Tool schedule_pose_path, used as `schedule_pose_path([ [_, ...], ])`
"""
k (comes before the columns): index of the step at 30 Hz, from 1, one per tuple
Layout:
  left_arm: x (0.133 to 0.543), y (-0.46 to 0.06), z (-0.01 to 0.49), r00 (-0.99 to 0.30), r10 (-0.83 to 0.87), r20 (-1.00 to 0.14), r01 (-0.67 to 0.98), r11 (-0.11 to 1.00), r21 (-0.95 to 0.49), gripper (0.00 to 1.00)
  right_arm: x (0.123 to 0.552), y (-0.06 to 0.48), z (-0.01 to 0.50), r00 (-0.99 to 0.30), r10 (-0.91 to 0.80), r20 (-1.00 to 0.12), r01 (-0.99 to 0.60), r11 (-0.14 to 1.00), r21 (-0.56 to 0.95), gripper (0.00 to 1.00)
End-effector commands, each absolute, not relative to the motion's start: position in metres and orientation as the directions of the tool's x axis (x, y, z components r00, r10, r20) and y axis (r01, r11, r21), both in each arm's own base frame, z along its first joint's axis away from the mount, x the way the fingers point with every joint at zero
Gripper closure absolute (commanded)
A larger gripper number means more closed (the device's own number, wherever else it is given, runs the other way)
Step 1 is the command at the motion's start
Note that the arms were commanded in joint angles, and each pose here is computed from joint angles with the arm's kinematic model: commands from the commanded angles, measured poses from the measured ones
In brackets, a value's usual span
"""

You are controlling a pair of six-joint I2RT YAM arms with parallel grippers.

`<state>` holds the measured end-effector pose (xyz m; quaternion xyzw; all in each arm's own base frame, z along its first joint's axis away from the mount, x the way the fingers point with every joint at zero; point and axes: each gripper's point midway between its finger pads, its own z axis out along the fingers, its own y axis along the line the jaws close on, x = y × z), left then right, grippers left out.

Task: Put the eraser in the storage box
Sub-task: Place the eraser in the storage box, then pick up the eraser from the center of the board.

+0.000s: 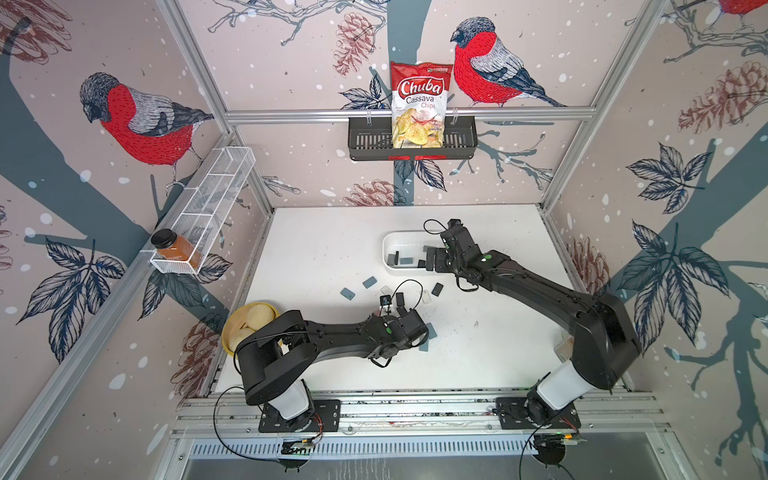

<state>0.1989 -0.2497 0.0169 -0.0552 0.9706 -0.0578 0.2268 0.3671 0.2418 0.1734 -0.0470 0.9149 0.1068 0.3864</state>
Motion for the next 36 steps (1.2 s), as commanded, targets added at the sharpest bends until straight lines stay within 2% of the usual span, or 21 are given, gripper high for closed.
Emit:
schedule_pose_path([
  [1, 0.183, -0.247, 0.007, -0.924, -0.118, -0.362, -0.084, 0.99, -0.109, 0.35, 0.363, 0.234, 0.192, -0.652, 0.047, -0.757, -0.134, 0.975, 0.176, 0.01],
  [12, 0.169, -0.247, -0.003, -0.943, -0.096, -0.319, -0.078, 0.995, -0.069, 0.45, 0.326, 0.214, 0.205, -0.613, 0.075, -0.787, -0.121, 0.975, 0.187, 0.01],
  [15, 0.163, -0.253, -0.004, -0.951, -0.086, -0.297, -0.068, 0.995, -0.069, 0.51, 0.317, 0.21, 0.206, -0.608, 0.075, -0.79, -0.128, 0.973, 0.191, 0.01],
  [20, 0.152, -0.261, -0.005, -0.958, -0.052, -0.282, -0.04, 0.998, -0.048, 0.51, 0.307, 0.202, 0.211, -0.587, 0.087, -0.805, -0.128, 0.972, 0.198, 0.01],
  [22, 0.148, -0.262, -0.007, -0.962, -0.041, -0.271, -0.032, 0.999, -0.037, 0.57, 0.305, 0.2, 0.213, -0.578, 0.094, -0.811, -0.128, 0.971, 0.204, 0.0],
  [25, 0.145, -0.258, -0.01, -0.964, -0.037, -0.262, -0.035, 0.999, -0.015, 0.59, 0.303, 0.198, 0.213, -0.571, 0.1, -0.815, -0.13, 0.969, 0.21, 0.01],
  [27, 0.145, -0.254, -0.01, -0.963, -0.036, -0.267, -0.038, 0.999, -0.001, 0.59, 0.302, 0.196, 0.212, -0.573, 0.098, -0.813, -0.13, 0.969, 0.208, 0.01],
  [29, 0.146, -0.25, -0.01, -0.961, -0.041, -0.274, -0.046, 0.999, 0.01, 0.65, 0.3, 0.197, 0.209, -0.58, 0.094, -0.809, -0.132, 0.969, 0.207, 0.01],
  [33, 0.145, -0.248, -0.01, -0.961, -0.043, -0.274, -0.047, 0.999, 0.007, 0.67, 0.296, 0.198, 0.198, -0.602, 0.091, -0.793, -0.136, 0.967, 0.215, 0.01],
  [36, 0.144, -0.245, -0.01, -0.961, -0.039, -0.275, -0.045, 0.999, 0.014, 0.74, 0.29, 0.201, 0.183, -0.626, 0.082, -0.776, -0.141, 0.966, 0.216, 0.01],
])
